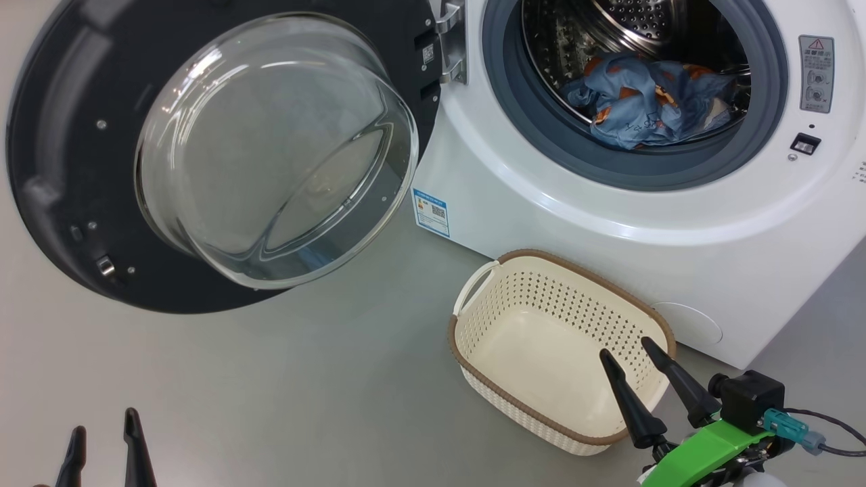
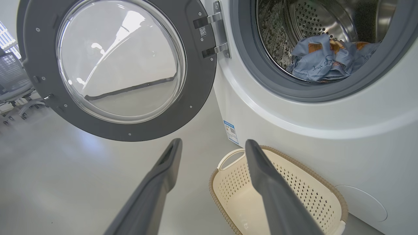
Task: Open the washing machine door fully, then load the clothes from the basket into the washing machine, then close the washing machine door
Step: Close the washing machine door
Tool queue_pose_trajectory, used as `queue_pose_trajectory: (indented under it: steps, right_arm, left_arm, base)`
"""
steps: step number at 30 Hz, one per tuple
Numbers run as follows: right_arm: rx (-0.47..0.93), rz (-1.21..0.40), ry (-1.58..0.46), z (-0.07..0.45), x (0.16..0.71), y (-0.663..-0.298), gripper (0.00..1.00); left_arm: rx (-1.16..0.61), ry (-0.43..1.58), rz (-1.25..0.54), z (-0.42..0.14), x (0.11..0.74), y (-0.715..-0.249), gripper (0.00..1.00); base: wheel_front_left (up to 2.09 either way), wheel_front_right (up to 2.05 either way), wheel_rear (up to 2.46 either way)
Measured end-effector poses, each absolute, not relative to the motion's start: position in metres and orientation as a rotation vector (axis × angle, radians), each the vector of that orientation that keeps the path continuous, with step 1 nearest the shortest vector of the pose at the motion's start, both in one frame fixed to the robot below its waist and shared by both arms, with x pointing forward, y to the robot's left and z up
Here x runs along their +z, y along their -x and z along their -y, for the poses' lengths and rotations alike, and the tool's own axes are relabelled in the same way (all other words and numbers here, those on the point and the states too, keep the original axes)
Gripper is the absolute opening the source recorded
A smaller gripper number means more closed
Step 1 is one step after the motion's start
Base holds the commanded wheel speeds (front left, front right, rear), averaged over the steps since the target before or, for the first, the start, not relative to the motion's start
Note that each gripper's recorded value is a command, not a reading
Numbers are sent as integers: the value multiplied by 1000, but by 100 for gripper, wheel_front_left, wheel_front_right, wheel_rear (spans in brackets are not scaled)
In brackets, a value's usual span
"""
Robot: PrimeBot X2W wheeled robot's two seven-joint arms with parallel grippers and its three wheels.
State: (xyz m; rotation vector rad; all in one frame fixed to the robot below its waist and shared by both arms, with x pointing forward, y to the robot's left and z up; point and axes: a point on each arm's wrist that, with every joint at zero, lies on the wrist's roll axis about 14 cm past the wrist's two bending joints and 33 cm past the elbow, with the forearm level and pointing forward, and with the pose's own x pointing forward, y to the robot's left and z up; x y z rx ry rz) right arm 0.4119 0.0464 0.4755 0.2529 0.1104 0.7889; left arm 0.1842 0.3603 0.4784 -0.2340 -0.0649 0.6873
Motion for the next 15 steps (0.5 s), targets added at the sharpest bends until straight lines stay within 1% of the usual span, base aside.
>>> queue_pose_trajectory:
  steps: [6,7,8,9,10,11,15]
  right_arm:
    - [788,-115,-254,-46,475,-411,100]
    - [788,-114,-254,-46,475,-411,100]
    - [788,-114,-254,-46,475,-411,100]
    - [787,-114,-254,-46,475,-411,100]
    - [786,-114,-254,-45,475,-411,100]
    - [785,-114,-255,-45,475,-411,100]
    - [775,-121,-258,-42,472,-413,100]
  left_arm:
    - [689,246,80,-361,481,-184,100]
    - [691,256,84,-361,481,-184,74]
    - [695,269,91,-361,481,-183,41]
    - [700,287,101,-362,482,-183,14]
    - [706,302,116,-363,484,-182,14]
    - [714,308,138,-366,489,-181,0]
    - [764,315,254,-387,518,-173,0]
  base:
    - [0,0,0]
    - [0,0,0]
    - [0,0,0]
    - [0,0,0]
    - [0,0,0]
    - [0,0,0]
    - [0,0,0]
